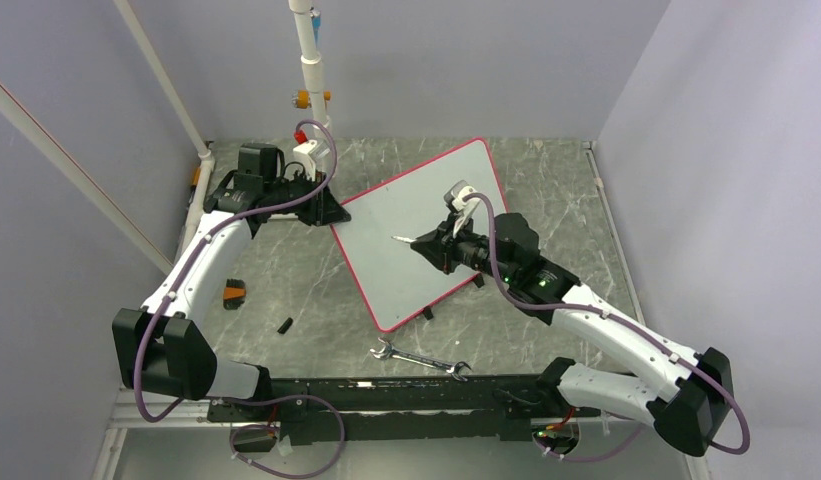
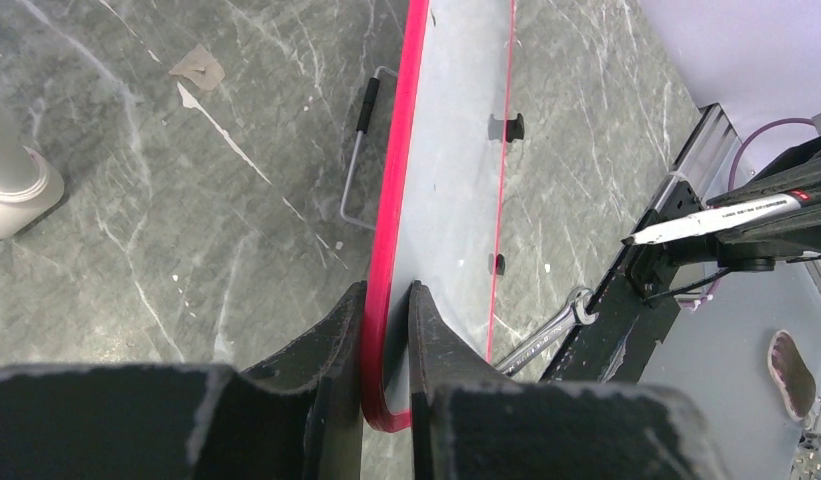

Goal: Write a sentence on the whiteboard

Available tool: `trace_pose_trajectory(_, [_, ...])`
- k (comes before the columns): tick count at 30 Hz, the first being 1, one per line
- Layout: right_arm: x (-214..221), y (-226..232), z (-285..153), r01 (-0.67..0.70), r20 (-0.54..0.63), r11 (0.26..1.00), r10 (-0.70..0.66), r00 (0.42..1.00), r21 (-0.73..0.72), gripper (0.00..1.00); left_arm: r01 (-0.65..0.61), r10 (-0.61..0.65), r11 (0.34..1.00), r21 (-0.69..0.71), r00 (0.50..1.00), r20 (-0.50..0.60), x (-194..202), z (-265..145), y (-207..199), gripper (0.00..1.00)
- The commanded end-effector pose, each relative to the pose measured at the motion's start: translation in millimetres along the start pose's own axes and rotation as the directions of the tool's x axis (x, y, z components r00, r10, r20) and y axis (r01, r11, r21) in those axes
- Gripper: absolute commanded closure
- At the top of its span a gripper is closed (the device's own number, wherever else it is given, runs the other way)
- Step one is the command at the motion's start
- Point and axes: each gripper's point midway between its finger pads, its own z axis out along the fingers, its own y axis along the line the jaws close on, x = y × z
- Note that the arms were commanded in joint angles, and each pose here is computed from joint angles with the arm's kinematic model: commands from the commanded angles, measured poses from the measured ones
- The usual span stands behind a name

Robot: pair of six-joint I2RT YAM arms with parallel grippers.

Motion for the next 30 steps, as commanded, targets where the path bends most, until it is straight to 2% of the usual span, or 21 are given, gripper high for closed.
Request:
trace_pose_trajectory(1, [-46.1,-2.9,2.0,0.103,0.144,0.993,-0.111,0.983,0.063,1.00,-0.108,0.110,0.984,-0.144,0.994,0.007,-5.7,-2.9,28.3,1.00])
trace_pose_trajectory(13, [-38.2,8.9,17.1,0.171,0.151,0.984,-0.176,0.973,0.044,1.00,-0.111,0.113,0.982,-0.152,0.994,0.000,-4.8,-2.9,30.5,1.00])
trace_pose_trajectory(30, [-36.3,18.9,61.9,0.162,0.118,0.986,-0.166,0.979,0.039,1.00,-0.122,0.124,0.982,-0.145,0.992,0.006,-3.7,-4.4,27.8,1.00])
